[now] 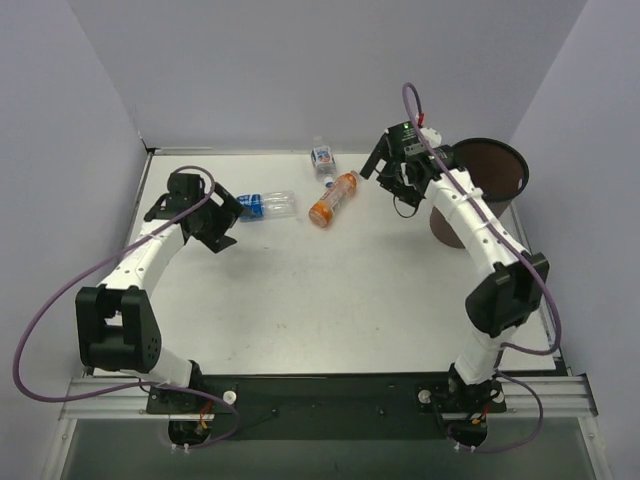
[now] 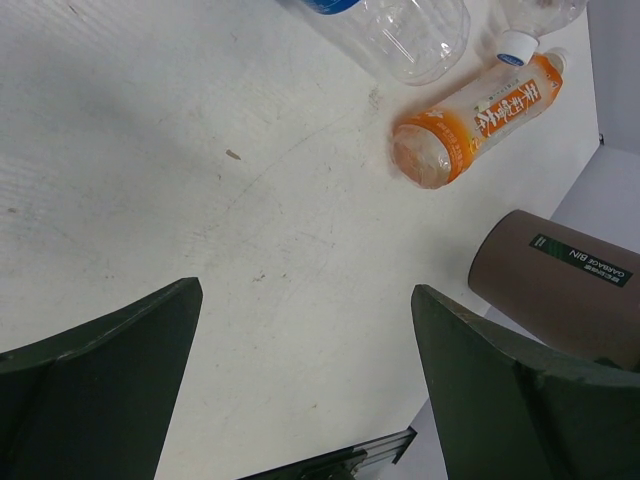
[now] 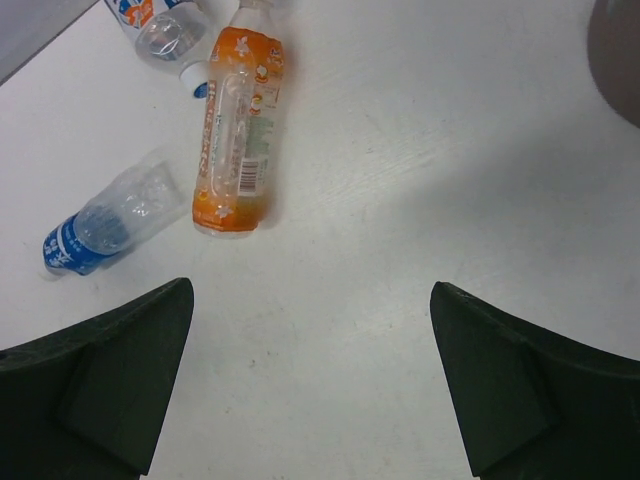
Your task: Put the plastic bottles in the bin
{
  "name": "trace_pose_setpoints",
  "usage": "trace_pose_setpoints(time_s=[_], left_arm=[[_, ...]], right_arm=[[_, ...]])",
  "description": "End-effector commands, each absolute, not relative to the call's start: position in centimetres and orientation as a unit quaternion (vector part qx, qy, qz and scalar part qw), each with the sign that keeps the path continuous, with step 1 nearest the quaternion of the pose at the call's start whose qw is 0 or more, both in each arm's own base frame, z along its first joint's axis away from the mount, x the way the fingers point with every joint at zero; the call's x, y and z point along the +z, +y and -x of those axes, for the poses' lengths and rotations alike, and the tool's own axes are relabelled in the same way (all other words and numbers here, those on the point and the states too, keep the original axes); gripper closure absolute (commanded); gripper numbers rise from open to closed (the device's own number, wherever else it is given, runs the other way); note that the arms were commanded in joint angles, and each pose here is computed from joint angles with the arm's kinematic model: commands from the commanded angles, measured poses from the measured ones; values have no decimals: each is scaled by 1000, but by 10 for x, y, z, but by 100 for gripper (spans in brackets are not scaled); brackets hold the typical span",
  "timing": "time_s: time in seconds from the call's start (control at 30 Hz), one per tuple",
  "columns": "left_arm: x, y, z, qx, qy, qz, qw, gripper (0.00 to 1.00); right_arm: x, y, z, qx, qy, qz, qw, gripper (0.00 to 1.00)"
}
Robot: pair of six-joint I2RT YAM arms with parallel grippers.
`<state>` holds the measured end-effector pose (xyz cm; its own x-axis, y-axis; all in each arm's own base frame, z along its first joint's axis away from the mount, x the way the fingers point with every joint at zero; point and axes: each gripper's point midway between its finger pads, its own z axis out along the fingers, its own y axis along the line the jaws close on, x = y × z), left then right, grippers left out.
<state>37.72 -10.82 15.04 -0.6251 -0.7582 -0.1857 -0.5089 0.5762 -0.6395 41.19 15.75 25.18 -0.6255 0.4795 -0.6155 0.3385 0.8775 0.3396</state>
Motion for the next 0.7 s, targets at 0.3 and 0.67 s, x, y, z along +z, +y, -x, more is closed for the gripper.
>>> trace_pose_setpoints(time_s=[0.3,0.67], left_arm=[[193,-110,-316,-314,865,278,274,3],[203,-106,-298,-320,862,251,304,2]], right_arm=[[178,210,-527,171,882,-290,329,2],[105,235,-564,187,895,-266,304,4]])
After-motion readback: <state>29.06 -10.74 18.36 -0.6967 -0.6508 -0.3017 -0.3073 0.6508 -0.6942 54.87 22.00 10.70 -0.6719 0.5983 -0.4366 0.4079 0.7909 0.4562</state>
